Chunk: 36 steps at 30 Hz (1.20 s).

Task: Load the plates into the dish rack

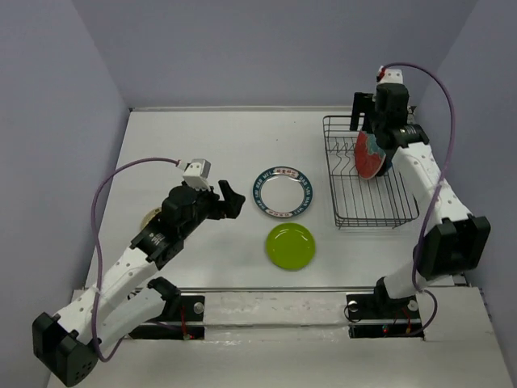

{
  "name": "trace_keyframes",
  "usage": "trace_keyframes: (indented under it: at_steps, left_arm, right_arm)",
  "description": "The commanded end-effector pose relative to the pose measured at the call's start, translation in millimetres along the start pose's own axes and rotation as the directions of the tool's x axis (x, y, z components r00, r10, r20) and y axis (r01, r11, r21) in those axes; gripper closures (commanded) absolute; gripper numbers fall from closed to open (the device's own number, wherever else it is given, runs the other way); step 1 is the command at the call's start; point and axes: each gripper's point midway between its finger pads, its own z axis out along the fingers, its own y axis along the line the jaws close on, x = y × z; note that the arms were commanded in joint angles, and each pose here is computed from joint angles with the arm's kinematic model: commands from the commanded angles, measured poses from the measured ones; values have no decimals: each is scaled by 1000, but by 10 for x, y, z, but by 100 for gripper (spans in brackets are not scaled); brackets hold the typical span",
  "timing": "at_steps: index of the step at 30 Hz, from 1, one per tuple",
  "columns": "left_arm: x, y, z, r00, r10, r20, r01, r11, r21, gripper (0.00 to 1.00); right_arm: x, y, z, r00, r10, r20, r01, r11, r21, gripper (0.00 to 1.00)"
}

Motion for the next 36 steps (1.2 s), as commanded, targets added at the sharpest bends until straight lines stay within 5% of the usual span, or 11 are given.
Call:
trace_keyframes:
  at_steps: [1,5,10,15,22,25,26,27,36]
  left_arm:
    - [142,-83,295,990,-142,5,142,988,54,5]
    - [290,128,706,983,-182,10,182,981,-60,10]
    - [366,169,1229,984,-175,-17,172,979,-111,12]
    - [573,226,1590,981,-178,-81,167,978,-123,16]
    - [909,310,1990,954,-245,-173,237,969,-64,46]
    - [921,387,2020,954,-254,-162,245,967,-72,72]
    - [917,441,2003,953,-260,-153,250,965,-83,90]
    - [828,422,1984,956,-263,-132,256,964,-68,94]
    - [101,215,1258,938,-331,98,328,943,47,94]
  right_arm:
    - [-278,444,-601,956,257,143,-196,919,-342,7]
    - [-181,751,-1139,914,380,144,-224,767,-601,7]
    - [264,1056,-1442,918,396,12,-251,606,-755,9]
    - [445,1063,-1611,905,425,-17,-275,555,-785,11]
    - [751,1252,-1658,907,401,-128,-315,446,-838,15]
    - [795,1322,-1665,907,394,-151,-322,415,-851,18]
    - [827,1350,-1657,909,382,-165,-325,405,-855,19]
    - [831,1360,-1656,911,377,-168,-324,400,-857,19]
    - [942,1780,-1726,969,200,-143,-213,392,-895,10]
